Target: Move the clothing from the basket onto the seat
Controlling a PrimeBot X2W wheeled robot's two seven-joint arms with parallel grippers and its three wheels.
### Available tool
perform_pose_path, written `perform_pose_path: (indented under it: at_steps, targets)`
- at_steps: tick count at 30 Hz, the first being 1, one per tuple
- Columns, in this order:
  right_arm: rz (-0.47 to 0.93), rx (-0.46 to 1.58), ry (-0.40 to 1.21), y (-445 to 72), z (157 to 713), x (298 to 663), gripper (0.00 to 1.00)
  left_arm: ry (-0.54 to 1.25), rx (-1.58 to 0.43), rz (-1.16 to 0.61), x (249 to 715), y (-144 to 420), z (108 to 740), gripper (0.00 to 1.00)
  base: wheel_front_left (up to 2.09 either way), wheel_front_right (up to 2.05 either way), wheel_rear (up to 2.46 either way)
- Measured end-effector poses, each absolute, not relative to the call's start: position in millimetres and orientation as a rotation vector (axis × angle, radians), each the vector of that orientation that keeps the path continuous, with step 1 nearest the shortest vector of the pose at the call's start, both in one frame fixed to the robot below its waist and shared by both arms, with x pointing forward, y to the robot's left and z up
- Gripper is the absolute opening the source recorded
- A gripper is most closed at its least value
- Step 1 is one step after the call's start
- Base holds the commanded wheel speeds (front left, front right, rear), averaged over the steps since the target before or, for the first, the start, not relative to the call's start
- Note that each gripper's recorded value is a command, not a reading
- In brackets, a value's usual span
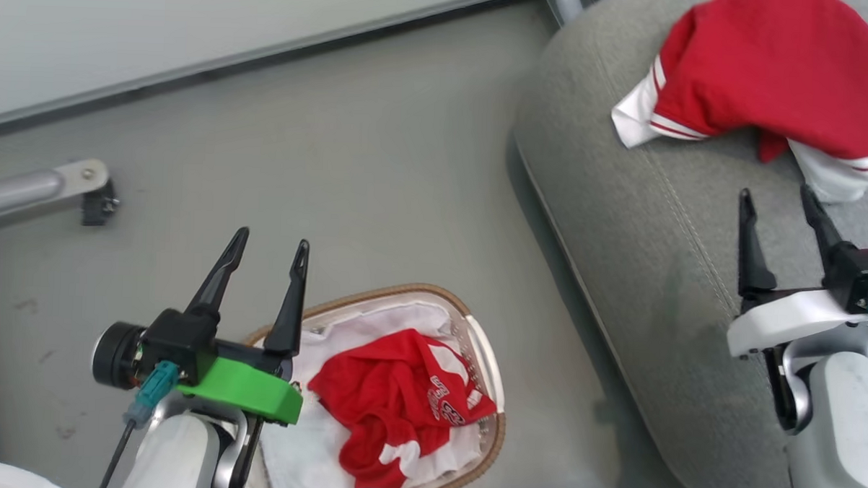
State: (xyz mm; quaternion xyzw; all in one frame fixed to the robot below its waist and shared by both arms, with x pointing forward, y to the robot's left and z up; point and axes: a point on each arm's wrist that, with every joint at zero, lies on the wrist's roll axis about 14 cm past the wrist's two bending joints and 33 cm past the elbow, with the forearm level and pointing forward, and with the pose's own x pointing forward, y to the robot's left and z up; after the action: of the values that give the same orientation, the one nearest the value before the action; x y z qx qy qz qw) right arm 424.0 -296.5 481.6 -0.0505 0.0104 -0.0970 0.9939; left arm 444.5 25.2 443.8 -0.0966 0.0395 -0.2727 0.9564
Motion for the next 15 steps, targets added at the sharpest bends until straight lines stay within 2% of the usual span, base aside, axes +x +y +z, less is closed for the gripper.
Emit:
perform_pose_path:
  at_steps: [6,15]
  targets:
    - [-0.057,-0.028,-0.071,-240.5,505.2,441.9,1.0,0.087,-0.179,-0.398,433.6,73.7,446.2,1.0,0.0,0.0,0.0]
    - [0.067,0.041,-0.077,-186.7,505.7,437.5,1.0,0.094,-0.121,-0.193,404.2,142.4,447.9,1.0,0.0,0.0,0.0]
